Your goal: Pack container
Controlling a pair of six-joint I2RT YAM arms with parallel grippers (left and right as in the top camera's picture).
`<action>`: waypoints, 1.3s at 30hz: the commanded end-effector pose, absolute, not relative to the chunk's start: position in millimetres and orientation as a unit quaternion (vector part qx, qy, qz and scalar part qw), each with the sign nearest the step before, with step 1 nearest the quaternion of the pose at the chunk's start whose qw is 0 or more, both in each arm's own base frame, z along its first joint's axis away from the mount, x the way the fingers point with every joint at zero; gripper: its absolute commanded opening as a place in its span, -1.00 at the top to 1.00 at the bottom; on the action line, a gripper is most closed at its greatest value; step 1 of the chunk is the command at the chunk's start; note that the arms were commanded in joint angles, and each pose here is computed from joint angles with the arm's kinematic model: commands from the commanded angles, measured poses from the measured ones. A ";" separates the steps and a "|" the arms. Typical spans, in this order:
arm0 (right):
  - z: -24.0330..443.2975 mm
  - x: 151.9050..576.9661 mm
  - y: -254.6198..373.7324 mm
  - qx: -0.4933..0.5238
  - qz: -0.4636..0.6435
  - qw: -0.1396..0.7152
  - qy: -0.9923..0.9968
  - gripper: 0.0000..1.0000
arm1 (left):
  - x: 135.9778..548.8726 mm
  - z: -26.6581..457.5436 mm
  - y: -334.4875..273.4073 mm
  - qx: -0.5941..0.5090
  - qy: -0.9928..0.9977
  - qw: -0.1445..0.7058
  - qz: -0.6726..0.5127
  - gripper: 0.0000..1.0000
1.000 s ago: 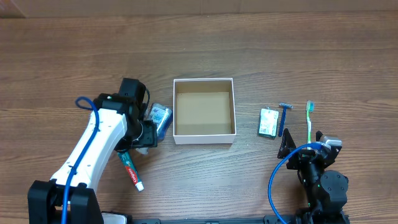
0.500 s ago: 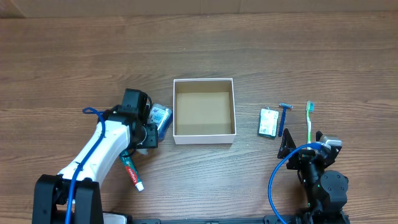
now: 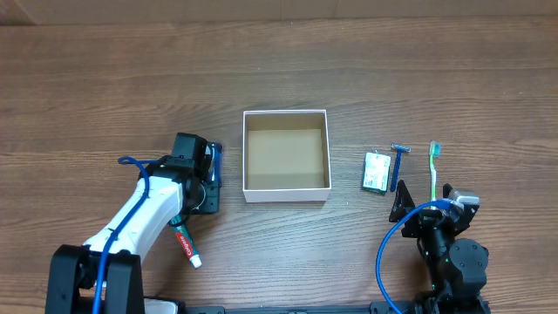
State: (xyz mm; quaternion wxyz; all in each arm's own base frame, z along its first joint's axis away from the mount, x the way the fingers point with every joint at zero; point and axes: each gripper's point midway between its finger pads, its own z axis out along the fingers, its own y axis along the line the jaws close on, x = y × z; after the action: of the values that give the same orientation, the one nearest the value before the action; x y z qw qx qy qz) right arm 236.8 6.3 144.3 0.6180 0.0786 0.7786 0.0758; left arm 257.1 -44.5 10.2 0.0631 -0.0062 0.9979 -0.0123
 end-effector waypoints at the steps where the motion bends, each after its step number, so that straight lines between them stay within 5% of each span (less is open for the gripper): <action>1: 146.5 237.1 4.2 0.081 0.072 0.623 0.775 -1.00 | 244.7 6.2 -40.0 -0.006 0.999 0.040 -0.002 0.05; 11: 146.5 237.1 4.2 0.081 0.072 0.623 0.775 -1.00 | 230.8 4.6 -38.1 -0.015 1.000 0.013 0.001 -0.01; 19: 146.5 237.1 4.2 0.081 0.072 0.623 0.775 -1.00 | 246.2 5.5 -40.7 -0.044 0.998 0.044 -0.006 0.29; 26: 146.5 237.1 4.2 0.081 0.072 0.623 0.775 -1.00 | 252.6 6.2 -40.9 -0.064 0.996 0.057 -0.007 -0.15; 29: 146.5 237.1 4.2 0.081 0.072 0.623 0.775 -1.00 | 255.1 6.5 -41.4 -0.064 0.996 0.062 -0.009 -0.18; 35: 146.5 237.1 4.2 0.081 0.072 0.623 0.775 -1.00 | 263.1 7.7 -36.7 -0.065 0.995 0.080 0.005 -0.10; 39: 146.5 237.1 4.2 0.081 0.072 0.623 0.775 -1.00 | 265.9 8.2 -34.4 -0.066 0.994 0.087 0.011 0.21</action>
State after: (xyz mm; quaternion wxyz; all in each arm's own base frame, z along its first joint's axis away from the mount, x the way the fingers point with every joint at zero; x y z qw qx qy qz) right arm 236.8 6.3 144.4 0.6181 0.0787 0.7785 0.0759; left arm 266.3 -40.2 9.8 0.0843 -0.0602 0.9946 -0.0036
